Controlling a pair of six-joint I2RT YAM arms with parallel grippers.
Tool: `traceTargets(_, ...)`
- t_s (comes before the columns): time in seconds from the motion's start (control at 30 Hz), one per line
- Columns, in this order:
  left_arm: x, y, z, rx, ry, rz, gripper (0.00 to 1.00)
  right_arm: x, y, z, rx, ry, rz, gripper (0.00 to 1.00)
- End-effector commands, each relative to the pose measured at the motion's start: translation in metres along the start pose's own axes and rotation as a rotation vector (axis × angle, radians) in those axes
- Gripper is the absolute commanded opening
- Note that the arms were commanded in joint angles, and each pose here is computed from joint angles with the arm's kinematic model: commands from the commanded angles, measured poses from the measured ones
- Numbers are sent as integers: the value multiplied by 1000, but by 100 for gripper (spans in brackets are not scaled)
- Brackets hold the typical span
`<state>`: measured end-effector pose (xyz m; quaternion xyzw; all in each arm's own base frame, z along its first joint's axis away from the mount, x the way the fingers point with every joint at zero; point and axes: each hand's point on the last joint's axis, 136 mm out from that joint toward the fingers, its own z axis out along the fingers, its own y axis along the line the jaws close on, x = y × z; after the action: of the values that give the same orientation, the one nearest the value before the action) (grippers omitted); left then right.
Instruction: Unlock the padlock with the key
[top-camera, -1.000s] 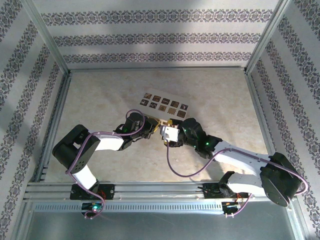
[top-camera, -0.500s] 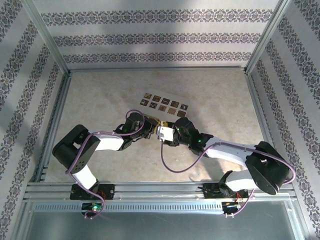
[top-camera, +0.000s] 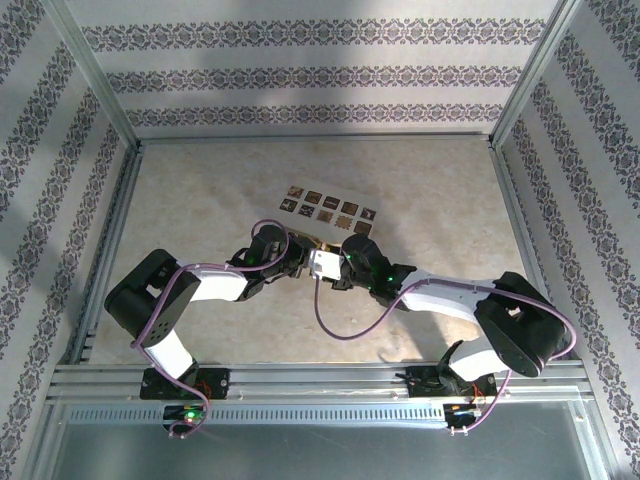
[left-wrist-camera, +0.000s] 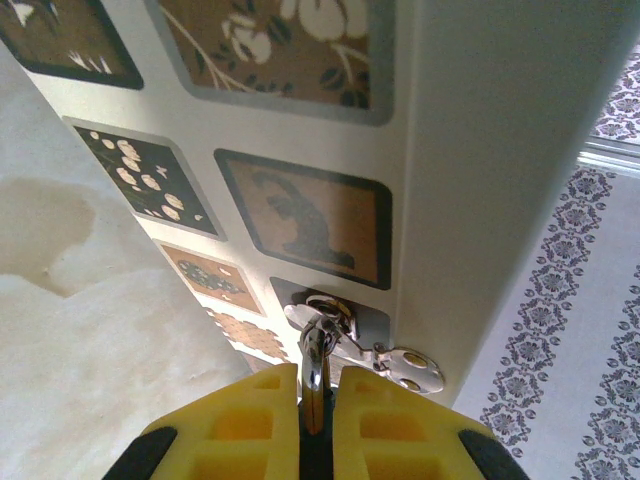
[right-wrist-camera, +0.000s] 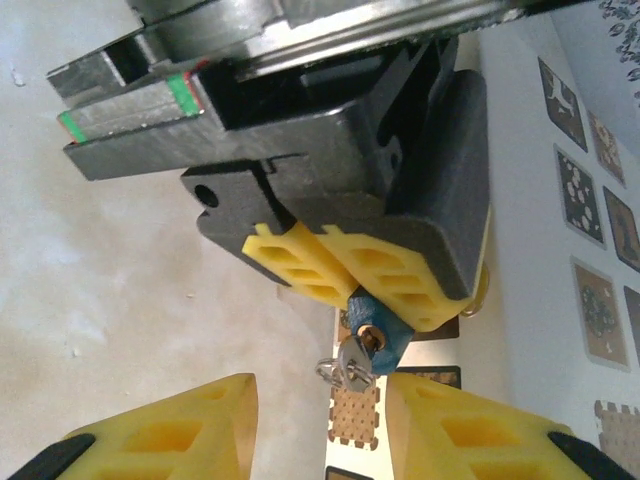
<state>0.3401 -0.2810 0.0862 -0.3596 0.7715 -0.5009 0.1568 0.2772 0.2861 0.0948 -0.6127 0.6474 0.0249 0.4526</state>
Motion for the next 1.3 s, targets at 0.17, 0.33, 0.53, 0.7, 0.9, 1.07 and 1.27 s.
traceTargets(0.17,12,-40,-4,102,33,11,0,-13,-12,8,53,-27,2,33)
traceTargets(0.33,12,-38,-4,98,33,8,0,-10,-10,12,53,-17,11,30)
traceTargets(0.53,12,-37,-4,99,34,4,0,-4,-6,16,54,-6,35,25)
traceTargets(0.7,12,-36,-3,97,34,3,0,0,-6,19,64,1,49,18)
traceTargets(0.9,12,-36,-4,97,34,2,0,0,-13,19,115,2,60,12)
traceTargets(1.07,11,-34,-4,95,32,0,0,0,-17,17,138,-8,69,0)
traceTargets(1.27,12,-34,-3,95,34,-2,0,-2,-20,15,158,-23,80,0)
